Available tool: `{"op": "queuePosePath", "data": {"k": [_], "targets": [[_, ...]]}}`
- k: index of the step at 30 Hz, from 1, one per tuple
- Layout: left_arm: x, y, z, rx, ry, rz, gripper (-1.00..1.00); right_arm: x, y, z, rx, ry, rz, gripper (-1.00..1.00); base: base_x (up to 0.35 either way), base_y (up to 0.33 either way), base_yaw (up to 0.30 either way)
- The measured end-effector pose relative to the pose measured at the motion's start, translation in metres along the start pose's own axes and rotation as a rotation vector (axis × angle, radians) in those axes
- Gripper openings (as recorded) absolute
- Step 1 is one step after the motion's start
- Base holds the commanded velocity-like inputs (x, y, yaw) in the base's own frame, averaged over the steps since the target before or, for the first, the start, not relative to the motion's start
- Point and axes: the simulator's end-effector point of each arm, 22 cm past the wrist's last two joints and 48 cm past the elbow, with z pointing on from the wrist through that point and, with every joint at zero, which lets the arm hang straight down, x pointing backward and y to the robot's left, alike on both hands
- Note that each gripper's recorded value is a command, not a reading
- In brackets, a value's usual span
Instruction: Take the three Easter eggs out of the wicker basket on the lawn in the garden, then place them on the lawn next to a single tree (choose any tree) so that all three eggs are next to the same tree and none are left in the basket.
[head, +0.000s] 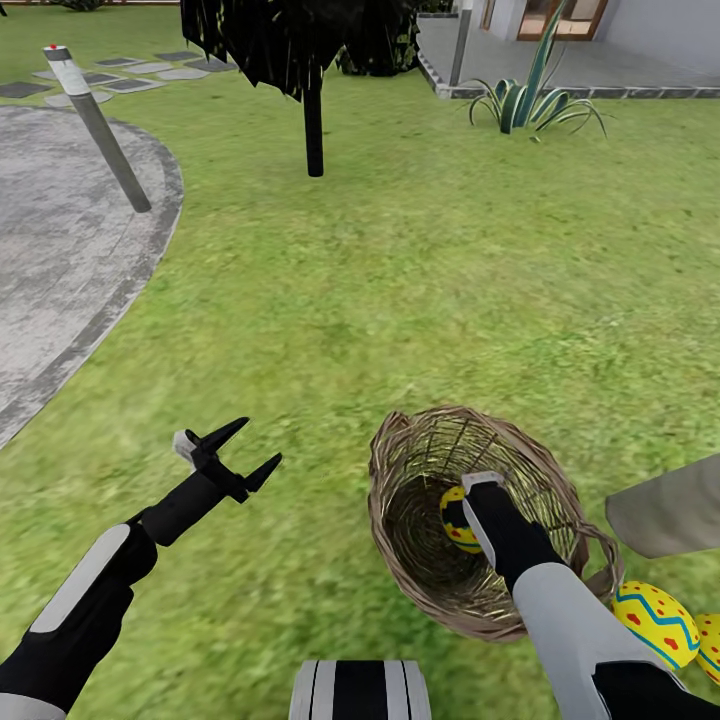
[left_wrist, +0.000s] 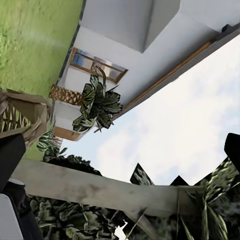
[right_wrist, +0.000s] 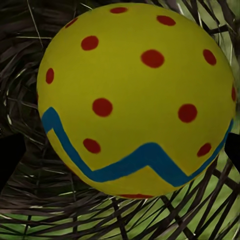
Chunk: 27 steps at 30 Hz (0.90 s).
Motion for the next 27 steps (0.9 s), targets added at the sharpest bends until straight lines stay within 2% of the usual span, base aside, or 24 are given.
{"op": "queuePosePath", "data": {"k": [12, 16, 19, 27], "targets": [[-0.002, 0.007, -0.001, -0.007, -0.004, -0.009, 1.00, -0.002, 0.001, 0.006, -0.001, -0.018, 0.002, 1.00, 0.000, 0.000, 0.000], [-0.003, 0.009, -0.001, -0.009, -0.005, -0.013, 1.00, -0.008, -0.003, 0.008, 0.021, -0.055, 0.008, 1.00, 0.000, 0.000, 0.000], [-0.004, 0.013, -0.002, -0.013, -0.008, -0.018, 1.00, -0.006, -0.006, 0.012, 0.044, -0.054, 0.009, 1.00, 0.000, 0.000, 0.000], [-0.008, 0.022, -0.003, -0.023, -0.013, -0.029, 1.00, 0.000, -0.005, 0.020, 0.049, -0.041, 0.005, 1.00, 0.000, 0.000, 0.000]]}}
